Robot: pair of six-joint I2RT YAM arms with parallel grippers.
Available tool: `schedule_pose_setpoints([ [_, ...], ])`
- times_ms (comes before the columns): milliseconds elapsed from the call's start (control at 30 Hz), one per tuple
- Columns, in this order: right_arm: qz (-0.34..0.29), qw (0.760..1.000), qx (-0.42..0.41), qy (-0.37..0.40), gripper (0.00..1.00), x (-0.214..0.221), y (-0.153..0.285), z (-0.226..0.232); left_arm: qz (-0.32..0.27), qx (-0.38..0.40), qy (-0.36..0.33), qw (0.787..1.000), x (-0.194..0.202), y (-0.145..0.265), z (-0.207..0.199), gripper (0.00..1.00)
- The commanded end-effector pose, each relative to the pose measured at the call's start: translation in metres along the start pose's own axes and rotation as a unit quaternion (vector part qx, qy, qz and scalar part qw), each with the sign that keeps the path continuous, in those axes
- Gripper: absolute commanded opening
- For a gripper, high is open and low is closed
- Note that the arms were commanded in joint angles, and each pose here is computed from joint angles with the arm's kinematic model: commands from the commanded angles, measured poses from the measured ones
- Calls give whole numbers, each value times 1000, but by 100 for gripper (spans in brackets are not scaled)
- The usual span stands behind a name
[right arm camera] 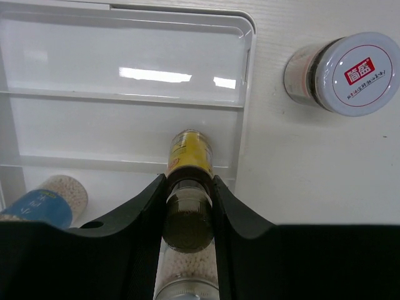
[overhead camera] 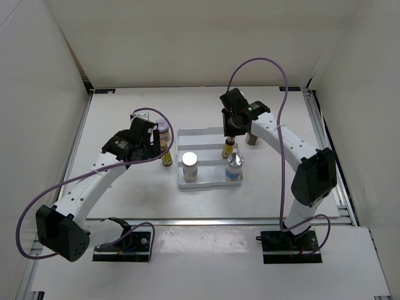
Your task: Organize the condiment bottles
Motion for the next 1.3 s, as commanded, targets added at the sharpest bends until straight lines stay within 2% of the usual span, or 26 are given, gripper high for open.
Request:
schedule_pose_setpoints([
  [0,-54,998,7,-11,0,-19,0,0,-16,9,6,1000,-4,4,1,100],
  [200,-37,999,12,-12,1,-12,-12,5,-16,9,6,1000,-4,4,1,100],
  [500,-33,999,13,-15,24,-9,-14,5,-16,8,1,1000,-4,4,1,100],
  [633,-28,999,14,-14,25,-7,-14,5,-16,8,1,1000,-4,4,1,100],
  [733,-24,999,20,-13,48,-6,-14,3,-21,11,4,1000,-8,6,0,100],
  [800,-31,999,20,-11,48,-9,-11,6,-26,33,6,999,-19,13,-7,100],
  [833,-31,999,20,-11,51,-9,-11,6,-26,40,7,999,-22,14,-10,100],
  [867,-36,999,19,-12,63,-10,-7,5,-25,40,6,999,-25,12,-13,100],
  [1033,-51,998,38,-17,98,-13,5,2,-33,46,34,998,-45,12,-19,100],
  [1067,-58,997,42,-19,100,-14,9,-1,-30,47,37,998,-46,11,-18,100],
  [1267,-107,992,63,-26,100,-26,43,-14,-12,67,48,997,-47,-4,-31,100],
])
Point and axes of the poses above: each gripper's point midway between its finger pads, its own y axis back along the fingers, its own z axis along the line the jaws close on, x = y × z, the point moved 7 cm from there along y, back along the fingers, and after that the axes turned 10 degrees about y, right-handed, at the moved point
